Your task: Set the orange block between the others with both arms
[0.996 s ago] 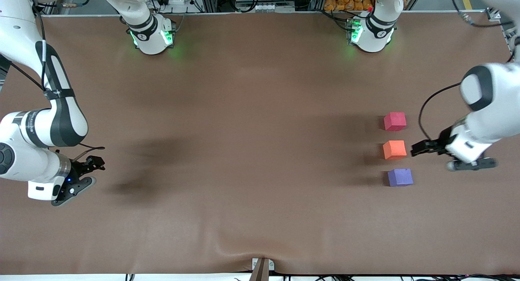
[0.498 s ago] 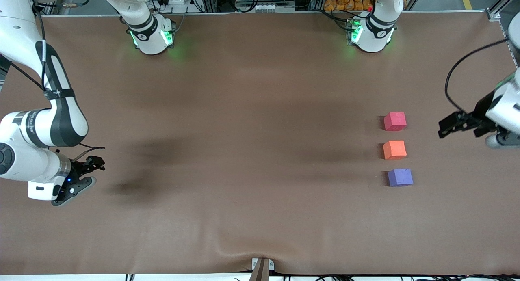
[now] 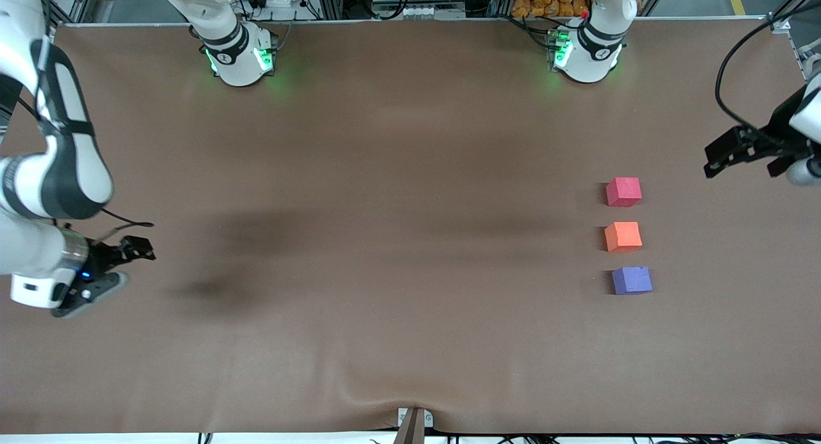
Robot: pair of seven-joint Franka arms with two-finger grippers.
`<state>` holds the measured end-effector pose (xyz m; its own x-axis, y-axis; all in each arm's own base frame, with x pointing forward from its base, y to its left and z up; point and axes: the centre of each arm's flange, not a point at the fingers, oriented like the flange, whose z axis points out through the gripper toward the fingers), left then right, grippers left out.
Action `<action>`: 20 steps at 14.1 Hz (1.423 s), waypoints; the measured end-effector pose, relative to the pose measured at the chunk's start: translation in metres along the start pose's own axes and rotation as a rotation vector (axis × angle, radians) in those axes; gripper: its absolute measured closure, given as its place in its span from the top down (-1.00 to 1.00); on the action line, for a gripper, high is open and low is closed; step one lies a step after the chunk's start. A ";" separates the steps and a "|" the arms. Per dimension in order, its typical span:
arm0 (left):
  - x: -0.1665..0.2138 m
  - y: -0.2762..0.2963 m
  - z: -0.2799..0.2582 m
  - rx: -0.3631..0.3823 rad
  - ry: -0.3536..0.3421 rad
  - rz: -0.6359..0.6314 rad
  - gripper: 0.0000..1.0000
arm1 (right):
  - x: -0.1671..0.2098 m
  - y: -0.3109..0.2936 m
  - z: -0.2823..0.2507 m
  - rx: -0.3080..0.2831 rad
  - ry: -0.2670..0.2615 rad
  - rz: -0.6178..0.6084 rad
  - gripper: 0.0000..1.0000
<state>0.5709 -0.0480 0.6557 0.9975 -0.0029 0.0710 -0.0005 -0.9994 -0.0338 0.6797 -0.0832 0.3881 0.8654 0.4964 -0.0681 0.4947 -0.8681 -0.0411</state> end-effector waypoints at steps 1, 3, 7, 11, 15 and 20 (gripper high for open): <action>-0.005 0.002 -0.004 0.000 -0.003 0.000 1.00 | -0.009 0.004 -0.015 -0.009 0.004 0.025 1.00; -0.018 -0.003 -0.005 -0.023 -0.025 -0.022 1.00 | -0.027 0.009 -0.045 -0.026 0.004 0.082 1.00; -0.042 -0.013 0.000 -0.055 -0.070 -0.044 1.00 | -0.054 -0.016 -0.116 -0.051 -0.008 0.217 1.00; -0.060 0.017 0.004 -0.044 -0.091 -0.020 1.00 | -0.075 -0.048 -0.165 0.002 0.007 0.257 1.00; -0.064 -0.004 -0.008 -0.047 -0.065 -0.043 1.00 | -0.084 -0.063 -0.184 0.032 0.020 0.263 1.00; -0.064 -0.010 -0.011 -0.045 -0.058 -0.046 1.00 | -0.083 -0.082 -0.198 0.001 0.013 0.262 1.00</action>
<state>0.5061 -0.0384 0.6629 0.9989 0.0441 0.0137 0.0439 -0.9990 0.0128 0.5830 -0.0541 0.5950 0.9650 0.2543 -0.0640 0.2532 -0.9671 -0.0250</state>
